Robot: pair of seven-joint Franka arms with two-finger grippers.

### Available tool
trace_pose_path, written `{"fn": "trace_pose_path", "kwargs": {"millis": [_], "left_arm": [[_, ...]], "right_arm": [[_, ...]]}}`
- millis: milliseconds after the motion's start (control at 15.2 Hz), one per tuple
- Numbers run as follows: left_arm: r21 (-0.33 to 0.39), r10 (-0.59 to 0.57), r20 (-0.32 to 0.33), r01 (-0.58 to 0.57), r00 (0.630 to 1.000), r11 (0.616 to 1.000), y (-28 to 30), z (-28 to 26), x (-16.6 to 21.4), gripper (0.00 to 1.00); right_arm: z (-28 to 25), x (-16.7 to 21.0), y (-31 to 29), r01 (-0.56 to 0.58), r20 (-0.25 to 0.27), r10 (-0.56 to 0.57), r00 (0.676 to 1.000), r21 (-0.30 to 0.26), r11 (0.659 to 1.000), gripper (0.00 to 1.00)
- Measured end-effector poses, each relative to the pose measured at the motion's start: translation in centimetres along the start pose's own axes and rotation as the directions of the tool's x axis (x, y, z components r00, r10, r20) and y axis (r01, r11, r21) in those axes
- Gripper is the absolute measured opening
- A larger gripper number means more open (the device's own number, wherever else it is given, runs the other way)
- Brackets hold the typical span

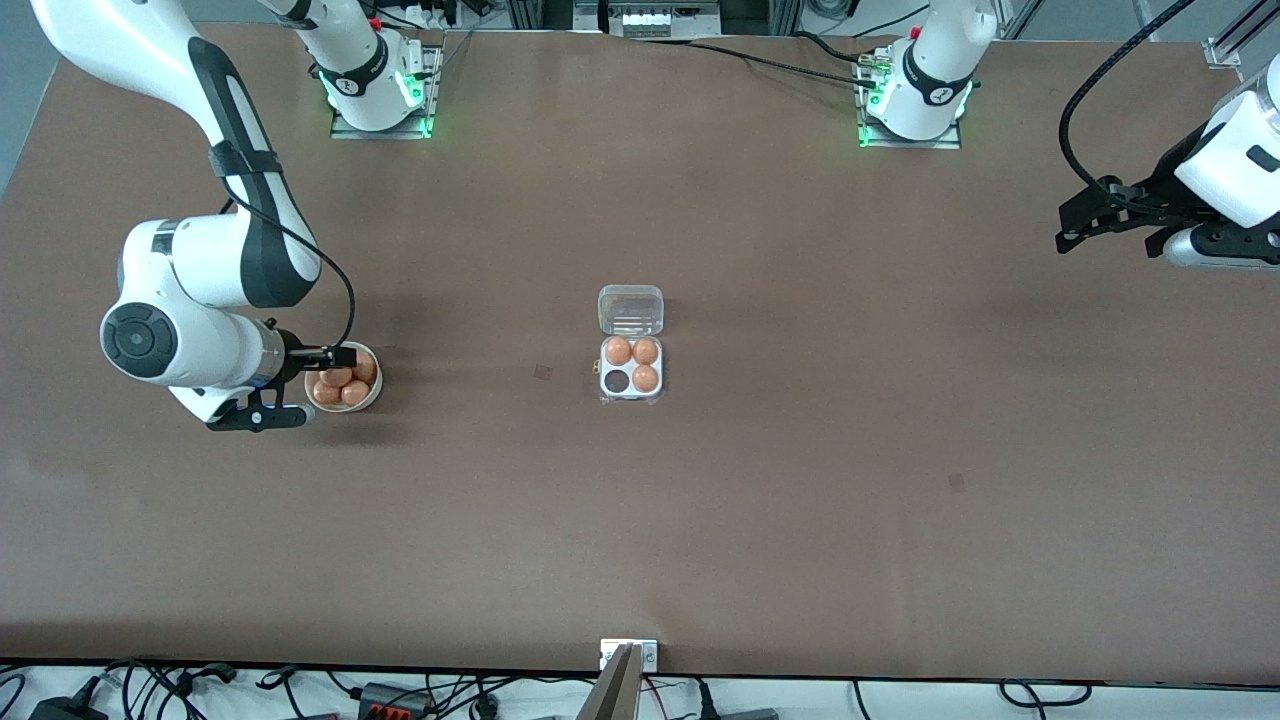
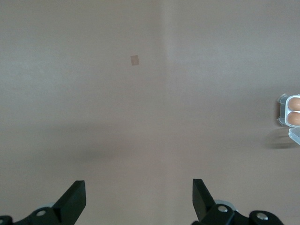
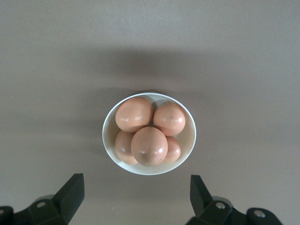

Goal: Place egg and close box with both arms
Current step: 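Move the right gripper over the white bowl and grasp a brown egg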

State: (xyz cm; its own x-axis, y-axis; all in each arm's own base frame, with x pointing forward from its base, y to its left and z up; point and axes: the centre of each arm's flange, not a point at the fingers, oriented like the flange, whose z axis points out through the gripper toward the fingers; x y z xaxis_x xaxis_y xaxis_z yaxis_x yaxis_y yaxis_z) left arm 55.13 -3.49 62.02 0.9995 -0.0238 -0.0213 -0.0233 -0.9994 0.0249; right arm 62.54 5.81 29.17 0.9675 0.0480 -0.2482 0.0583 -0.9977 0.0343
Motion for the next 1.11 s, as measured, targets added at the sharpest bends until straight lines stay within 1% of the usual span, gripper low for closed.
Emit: {"fn": "trace_pose_path", "kwargs": {"millis": [197,525,721,787,918,984,1049,1115], "left_arm": [[0.0,0.0,0.0,0.0,1.0,1.0,0.0,0.0,0.0,1.0],[0.0,0.0,0.001,0.0,1.0,1.0,0.0,0.0,0.0,1.0],[0.0,0.0,0.001,0.0,1.0,1.0,0.0,0.0,0.0,1.0],[0.0,0.001,0.001,-0.001,1.0,1.0,0.0,0.0,0.0,1.0],[0.0,0.001,0.001,-0.001,1.0,1.0,0.1,0.0,0.0,1.0],[0.0,0.001,0.002,-0.001,1.0,1.0,0.1,0.1,0.0,1.0],[0.0,0.001,0.004,-0.001,1.0,1.0,0.1,0.2,0.1,1.0],[0.0,0.001,0.007,-0.001,1.0,1.0,0.0,0.4,0.2,1.0]], "right_arm": [[1.7,0.5,0.5,-0.016,0.016,0.016,1.0,-0.001,1.0,1.0],[5.1,1.6,0.7,-0.028,0.024,0.028,0.999,-0.002,1.0,1.0],[6.0,1.7,0.7,-0.029,0.035,0.03,0.999,-0.003,1.0,1.0],[6.0,1.7,0.7,-0.03,0.035,0.03,0.999,-0.003,1.0,0.96],[6.0,1.7,0.7,-0.03,0.037,0.03,0.999,-0.003,1.0,0.76],[6.0,1.6,0.8,-0.031,0.041,0.031,0.999,-0.003,1.0,0.76],[6.1,1.6,0.9,-0.032,0.045,0.032,0.998,-0.003,0.999,0.72],[6.1,1.6,0.9,-0.033,0.047,0.033,0.998,-0.003,0.999,0.63]]}}
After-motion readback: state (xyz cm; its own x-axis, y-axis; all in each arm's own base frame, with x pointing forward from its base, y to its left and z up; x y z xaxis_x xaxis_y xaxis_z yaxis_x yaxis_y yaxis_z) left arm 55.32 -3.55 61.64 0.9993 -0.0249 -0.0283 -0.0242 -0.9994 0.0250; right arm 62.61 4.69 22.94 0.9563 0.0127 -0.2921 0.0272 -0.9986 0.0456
